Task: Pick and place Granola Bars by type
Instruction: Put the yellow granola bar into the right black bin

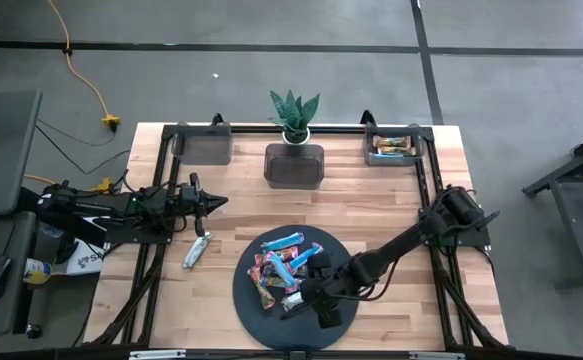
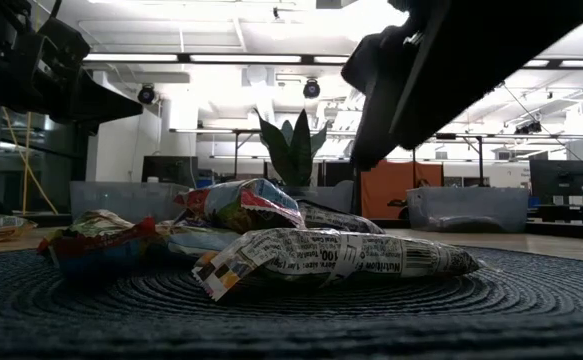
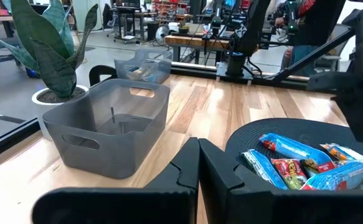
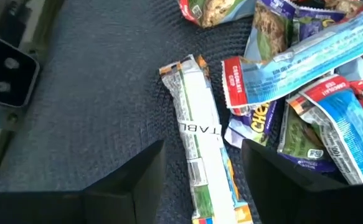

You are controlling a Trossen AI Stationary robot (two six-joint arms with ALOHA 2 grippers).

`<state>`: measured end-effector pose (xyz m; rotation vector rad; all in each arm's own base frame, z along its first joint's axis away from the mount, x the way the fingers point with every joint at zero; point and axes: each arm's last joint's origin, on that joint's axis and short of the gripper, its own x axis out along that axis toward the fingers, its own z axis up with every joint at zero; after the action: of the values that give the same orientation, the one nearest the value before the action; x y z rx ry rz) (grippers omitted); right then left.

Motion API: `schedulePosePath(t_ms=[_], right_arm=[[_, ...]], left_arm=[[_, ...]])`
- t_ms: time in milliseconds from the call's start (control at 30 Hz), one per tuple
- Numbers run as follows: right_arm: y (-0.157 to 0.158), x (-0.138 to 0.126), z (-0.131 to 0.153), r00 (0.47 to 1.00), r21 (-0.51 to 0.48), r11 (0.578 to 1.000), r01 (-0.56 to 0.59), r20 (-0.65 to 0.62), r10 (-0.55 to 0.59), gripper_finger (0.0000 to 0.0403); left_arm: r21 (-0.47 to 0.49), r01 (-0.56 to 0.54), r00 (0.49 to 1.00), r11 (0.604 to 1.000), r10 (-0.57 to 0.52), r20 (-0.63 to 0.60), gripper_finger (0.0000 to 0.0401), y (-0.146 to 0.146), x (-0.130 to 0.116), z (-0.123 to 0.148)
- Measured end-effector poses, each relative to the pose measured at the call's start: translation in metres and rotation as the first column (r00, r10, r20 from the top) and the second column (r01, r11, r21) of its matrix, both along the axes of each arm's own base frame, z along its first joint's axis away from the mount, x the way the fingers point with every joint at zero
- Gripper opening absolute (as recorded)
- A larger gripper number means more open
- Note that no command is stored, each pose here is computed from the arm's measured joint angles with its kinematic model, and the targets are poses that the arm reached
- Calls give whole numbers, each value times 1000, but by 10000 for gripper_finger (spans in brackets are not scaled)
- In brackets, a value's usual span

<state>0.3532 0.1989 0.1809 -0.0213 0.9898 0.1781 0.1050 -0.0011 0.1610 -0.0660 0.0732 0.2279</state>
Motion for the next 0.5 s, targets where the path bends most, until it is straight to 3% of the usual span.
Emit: schedulePosePath(t_ms=[500], right_arm=[[2, 11, -25, 1000, 5, 1000, 7, -1, -7, 194]], left_arm=[[0, 0, 1000, 1000, 0, 0, 1, 0, 0, 0]])
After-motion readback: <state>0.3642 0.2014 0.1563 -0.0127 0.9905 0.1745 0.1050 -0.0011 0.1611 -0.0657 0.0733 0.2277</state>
